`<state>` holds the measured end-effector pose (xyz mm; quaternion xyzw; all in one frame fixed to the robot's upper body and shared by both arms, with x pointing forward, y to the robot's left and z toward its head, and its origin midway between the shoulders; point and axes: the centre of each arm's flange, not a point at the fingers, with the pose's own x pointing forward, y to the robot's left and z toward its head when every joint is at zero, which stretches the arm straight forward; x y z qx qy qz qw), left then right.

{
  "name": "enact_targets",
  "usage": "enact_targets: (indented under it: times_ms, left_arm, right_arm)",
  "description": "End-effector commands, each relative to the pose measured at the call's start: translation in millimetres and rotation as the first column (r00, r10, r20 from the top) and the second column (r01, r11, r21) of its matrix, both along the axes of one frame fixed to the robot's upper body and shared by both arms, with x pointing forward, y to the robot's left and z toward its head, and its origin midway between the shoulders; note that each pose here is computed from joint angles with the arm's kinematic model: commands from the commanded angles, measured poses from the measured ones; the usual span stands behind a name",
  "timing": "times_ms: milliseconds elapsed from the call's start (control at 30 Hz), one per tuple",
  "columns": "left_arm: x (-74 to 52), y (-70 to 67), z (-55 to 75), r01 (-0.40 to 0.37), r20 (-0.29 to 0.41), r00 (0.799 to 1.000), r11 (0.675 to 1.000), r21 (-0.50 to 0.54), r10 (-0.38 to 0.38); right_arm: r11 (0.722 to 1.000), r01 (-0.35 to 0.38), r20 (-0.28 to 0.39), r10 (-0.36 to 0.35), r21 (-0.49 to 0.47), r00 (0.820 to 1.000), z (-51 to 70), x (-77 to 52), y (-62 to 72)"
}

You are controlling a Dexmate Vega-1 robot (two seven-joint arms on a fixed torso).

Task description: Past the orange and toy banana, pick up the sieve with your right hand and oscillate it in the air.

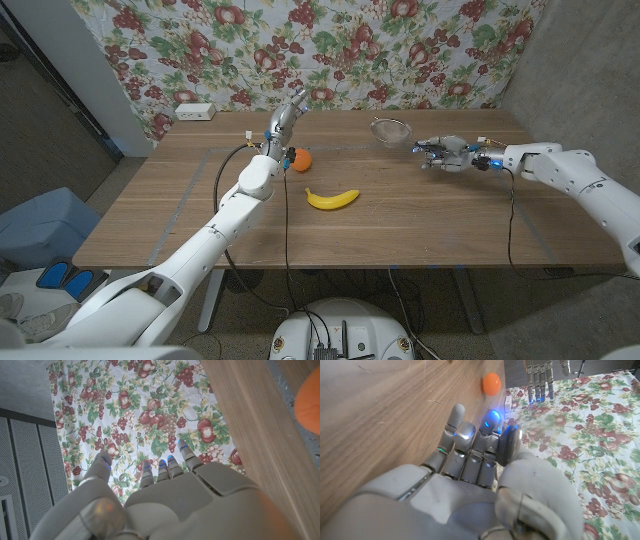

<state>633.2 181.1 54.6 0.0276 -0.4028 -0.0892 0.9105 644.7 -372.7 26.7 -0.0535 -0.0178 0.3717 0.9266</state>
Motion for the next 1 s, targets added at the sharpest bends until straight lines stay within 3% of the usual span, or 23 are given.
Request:
enact_targets:
  times_ms: [33,300,733,867,1000]
  left_arm:
    - [-1.0,1.7,-0.5,0.003,-0.003,1.0,1.0,0.004,-0.003]
    - [-2.1,3.9,-1.6,0.0,-0.005,1.0,1.0,0.0,0.0]
    - [-2.9,5.1,-1.6,-0.003,-0.002,1.0,1.0,0.0,0.003]
    - [-2.5,5.3,-1.2,-0.003,-0.002,1.0,1.0,-0.001,0.003]
    - [-1.1,4.9,-1.1,0.001,-0.006,1.0,1.0,-0.001,-0.001]
  right_arm:
    - [0.995,0.038,-0.064,-0.044,-0.094,0.997,-1.4,-0.1,0.4]
    - [0.996,0.026,-0.04,-0.029,-0.08,0.999,-0.1,-1.4,3.2]
    - [0.999,-0.036,0.046,0.034,0.037,0.998,0.8,-2.8,3.3]
    - [0.993,-0.087,0.085,0.08,0.076,0.993,1.5,-1.9,3.2]
    - [0.975,-0.17,0.16,0.147,0.14,0.976,3.2,-0.3,4.4]
